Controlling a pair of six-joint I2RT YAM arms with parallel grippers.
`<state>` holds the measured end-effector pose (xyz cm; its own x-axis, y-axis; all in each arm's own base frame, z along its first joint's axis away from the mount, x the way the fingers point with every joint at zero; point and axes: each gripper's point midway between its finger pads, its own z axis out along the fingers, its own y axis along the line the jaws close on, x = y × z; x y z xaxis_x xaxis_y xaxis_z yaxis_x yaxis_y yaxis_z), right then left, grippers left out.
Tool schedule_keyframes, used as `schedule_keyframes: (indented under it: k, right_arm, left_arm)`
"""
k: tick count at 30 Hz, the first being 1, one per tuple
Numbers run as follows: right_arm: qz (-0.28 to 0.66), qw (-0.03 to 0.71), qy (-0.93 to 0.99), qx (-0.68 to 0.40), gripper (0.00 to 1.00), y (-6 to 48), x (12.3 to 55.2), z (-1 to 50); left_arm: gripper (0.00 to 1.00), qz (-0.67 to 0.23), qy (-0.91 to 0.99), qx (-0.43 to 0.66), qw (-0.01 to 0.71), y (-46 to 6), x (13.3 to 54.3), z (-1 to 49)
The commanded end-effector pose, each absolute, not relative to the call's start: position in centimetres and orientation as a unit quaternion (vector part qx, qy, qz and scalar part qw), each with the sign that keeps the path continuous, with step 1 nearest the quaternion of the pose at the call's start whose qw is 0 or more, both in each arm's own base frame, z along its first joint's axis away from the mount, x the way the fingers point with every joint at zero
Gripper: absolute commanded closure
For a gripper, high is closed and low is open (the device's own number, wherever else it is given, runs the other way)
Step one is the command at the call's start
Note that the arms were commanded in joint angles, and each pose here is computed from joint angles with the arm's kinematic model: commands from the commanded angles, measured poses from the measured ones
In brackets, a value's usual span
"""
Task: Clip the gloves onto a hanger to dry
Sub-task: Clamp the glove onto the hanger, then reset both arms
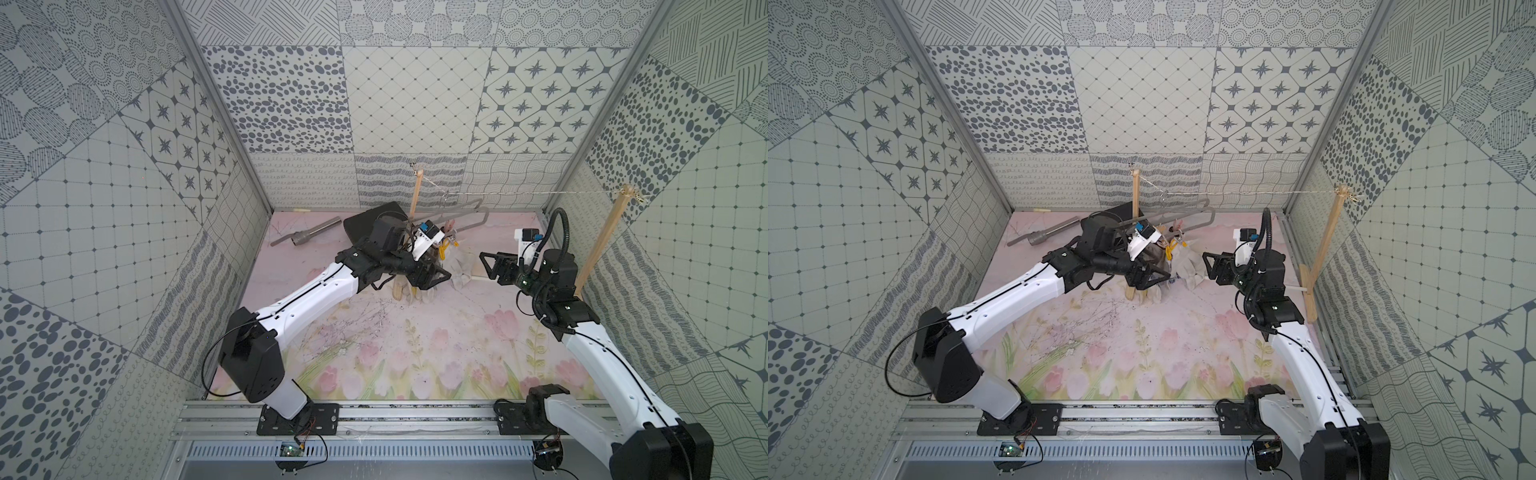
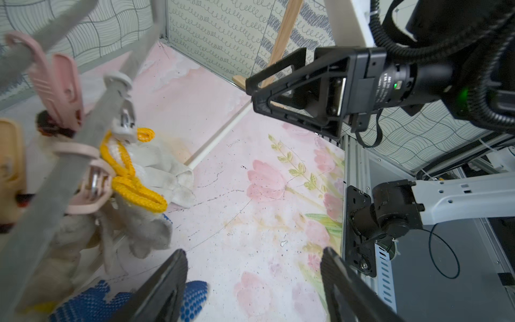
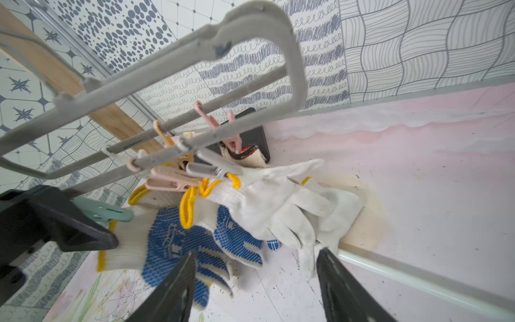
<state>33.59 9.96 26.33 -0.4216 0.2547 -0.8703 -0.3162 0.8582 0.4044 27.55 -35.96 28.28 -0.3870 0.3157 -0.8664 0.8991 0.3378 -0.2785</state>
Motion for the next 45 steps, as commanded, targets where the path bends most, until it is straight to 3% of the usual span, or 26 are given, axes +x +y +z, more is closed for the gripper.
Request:
schedule_keyframes:
  k: [1,8,17,21,23,28,30,35,38,42,45]
  right_arm:
    - [0.218,0.559,0.800,0.005,0.28,8.0,33.3,26.2]
    - [0.220,0.574,0.788,0.011,0.27,7.4,32.7,25.1]
    - [0.248,0.565,0.787,0.011,0.27,8.1,33.0,24.9]
    - [0.235,0.570,0.787,0.013,0.26,7.6,33.3,24.8]
    - [0.231,0.578,0.782,0.012,0.26,7.4,33.7,24.7]
    - [0.204,0.597,0.775,0.033,0.25,5.6,35.2,23.7]
    - [0.177,0.607,0.773,0.049,0.19,4.3,35.9,23.3]
    - [0.101,0.651,0.751,0.034,0.16,2.3,35.9,21.4]
    - [0.053,0.642,0.764,0.041,0.17,0.9,36.0,20.1]
    - [0.039,0.635,0.769,0.060,0.17,0.2,35.8,17.4]
    - [0.011,0.647,0.760,0.055,0.18,-0.1,35.9,16.2]
  left_arm:
    - [0.18,-0.329,0.756,0.307,0.476,-30.4,29.1,31.5]
    - [0.11,-0.302,0.727,0.274,0.552,-24.8,25.9,34.4]
    - [0.09,-0.308,0.729,0.265,0.551,-23.4,24.3,35.2]
    - [0.08,-0.228,0.754,0.176,0.590,-19.3,26.1,34.7]
    - [0.02,-0.169,0.761,0.123,0.614,-16.4,27.2,34.1]
    - [0.00,-0.006,0.750,0.010,0.662,-8.7,29.7,31.7]
    - [0.00,0.034,0.738,-0.022,0.673,-6.1,30.2,30.3]
    - [0.00,0.038,0.716,-0.052,0.695,-2.4,31.9,25.1]
    - [0.00,0.034,0.763,-0.075,0.641,-0.8,33.5,19.9]
    - [0.00,0.021,0.779,-0.060,0.624,-1.1,36.2,15.2]
    - [0.00,0.005,0.764,-0.063,0.642,-1.4,37.3,16.2]
